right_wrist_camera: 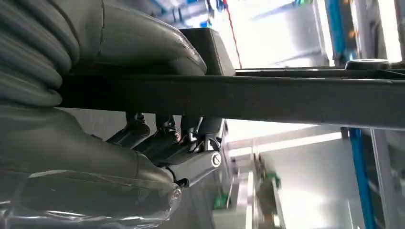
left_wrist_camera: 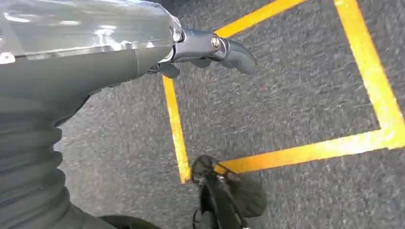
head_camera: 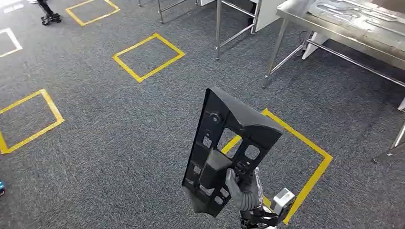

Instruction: Take the parts from the cabinet and place them on the table.

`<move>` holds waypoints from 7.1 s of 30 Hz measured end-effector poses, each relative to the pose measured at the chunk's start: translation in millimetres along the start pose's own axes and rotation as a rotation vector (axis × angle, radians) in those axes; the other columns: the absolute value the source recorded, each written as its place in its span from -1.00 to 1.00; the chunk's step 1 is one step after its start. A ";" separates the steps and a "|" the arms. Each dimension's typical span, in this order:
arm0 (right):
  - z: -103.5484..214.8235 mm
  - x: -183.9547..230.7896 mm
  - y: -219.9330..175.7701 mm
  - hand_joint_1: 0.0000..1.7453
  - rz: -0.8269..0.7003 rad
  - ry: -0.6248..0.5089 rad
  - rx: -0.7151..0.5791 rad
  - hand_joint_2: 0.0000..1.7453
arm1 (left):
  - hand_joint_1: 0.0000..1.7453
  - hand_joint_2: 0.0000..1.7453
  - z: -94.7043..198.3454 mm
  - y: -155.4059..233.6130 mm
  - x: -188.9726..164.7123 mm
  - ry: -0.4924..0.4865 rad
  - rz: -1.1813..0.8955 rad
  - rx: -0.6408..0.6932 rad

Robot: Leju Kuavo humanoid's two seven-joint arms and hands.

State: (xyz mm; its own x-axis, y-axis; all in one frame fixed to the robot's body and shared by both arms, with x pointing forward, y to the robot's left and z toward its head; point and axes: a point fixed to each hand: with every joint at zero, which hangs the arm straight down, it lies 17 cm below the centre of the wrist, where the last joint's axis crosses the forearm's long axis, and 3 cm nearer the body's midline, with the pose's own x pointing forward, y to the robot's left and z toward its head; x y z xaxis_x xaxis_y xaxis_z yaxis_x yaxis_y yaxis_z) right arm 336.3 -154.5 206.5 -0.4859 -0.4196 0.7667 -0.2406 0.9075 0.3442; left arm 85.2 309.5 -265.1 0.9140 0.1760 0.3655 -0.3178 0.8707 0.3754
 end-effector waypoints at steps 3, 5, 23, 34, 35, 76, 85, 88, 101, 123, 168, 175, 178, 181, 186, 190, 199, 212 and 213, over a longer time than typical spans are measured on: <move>1.1 7.6 -15.5 1.00 0.027 -0.013 -0.029 1.00 | -1.00 1.00 -4.1 3.6 1.2 0.006 -0.013 -0.016; 2.8 12.7 -23.7 1.00 0.047 -0.022 -0.044 1.00 | -1.00 1.00 -5.3 4.1 3.8 -0.003 -0.015 -0.024; 16.5 73.6 -66.5 1.00 0.293 -0.117 -0.113 1.00 | -1.00 1.00 -5.8 -5.1 29.4 -0.124 0.011 -0.117; 15.1 83.0 -70.8 1.00 0.308 -0.140 -0.141 1.00 | -1.00 1.00 -10.6 8.2 24.6 -0.125 -0.008 -0.103; 14.1 83.5 -70.8 1.00 0.307 -0.143 -0.141 1.00 | -1.00 1.00 -10.1 7.4 24.1 -0.125 -0.010 -0.105; -23.3 79.3 -118.9 1.00 0.658 -0.117 -0.262 1.00 | -1.00 1.00 -11.1 2.3 25.7 -0.118 -0.029 -0.163; -59.5 87.4 -140.6 1.00 0.691 -0.143 -0.269 1.00 | -1.00 1.00 -10.9 -0.9 29.7 -0.123 -0.036 -0.176; -74.7 98.1 -150.1 1.00 0.711 -0.174 -0.273 1.00 | -1.00 1.00 -9.7 -4.1 29.9 -0.125 -0.039 -0.190; -99.0 114.7 -181.1 1.00 0.823 -0.187 -0.330 1.00 | -1.00 1.00 -8.6 -3.0 20.0 -0.113 -0.053 -0.204; -245.6 155.3 -164.9 1.00 0.805 -0.261 -0.155 1.00 | -1.00 1.00 -7.5 -8.5 25.1 -0.117 -0.052 -0.214; -313.8 110.5 -136.0 1.00 0.899 -0.134 -0.030 1.00 | -1.00 1.00 -3.4 -11.9 11.2 -0.058 0.034 -0.194; -305.8 90.3 -144.5 1.00 0.913 -0.086 -0.026 1.00 | -1.00 1.00 -2.6 -11.6 7.4 -0.050 0.033 -0.185; -310.2 97.4 -137.5 1.00 0.928 -0.110 -0.018 1.00 | -1.00 1.00 -3.2 -13.5 16.6 -0.072 0.031 -0.187; -309.9 96.2 -136.5 1.00 0.939 -0.110 -0.016 1.00 | -1.00 1.00 -2.9 -15.7 20.1 -0.081 0.029 -0.193; -308.6 90.7 -135.8 1.00 0.954 -0.094 -0.013 1.00 | -1.00 1.00 -2.4 -16.9 20.2 -0.083 0.030 -0.201; -307.2 85.4 -134.5 1.00 0.968 -0.081 -0.010 1.00 | -1.00 1.00 -2.6 -17.0 21.0 -0.082 0.031 -0.203; -326.2 68.3 -103.6 1.00 1.062 -0.047 0.029 1.00 | -1.00 1.00 -2.0 -22.2 26.1 -0.085 0.014 -0.215; -365.3 14.8 1.9 1.00 1.463 -0.062 0.236 1.00 | -1.00 1.00 -1.7 -26.9 34.3 -0.104 -0.006 -0.240; -362.9 5.6 7.5 1.00 1.516 -0.063 0.271 1.00 | -1.00 1.00 -2.0 -26.4 33.1 -0.098 -0.008 -0.238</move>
State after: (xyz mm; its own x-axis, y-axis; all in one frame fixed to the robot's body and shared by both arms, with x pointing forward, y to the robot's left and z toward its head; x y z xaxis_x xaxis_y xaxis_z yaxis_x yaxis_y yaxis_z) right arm 636.7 -143.7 410.0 -0.4391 0.8574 0.2686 0.3584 0.4413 -0.8227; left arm 124.3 293.3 -264.6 0.8839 0.1330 0.4484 -0.2312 0.9577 0.1716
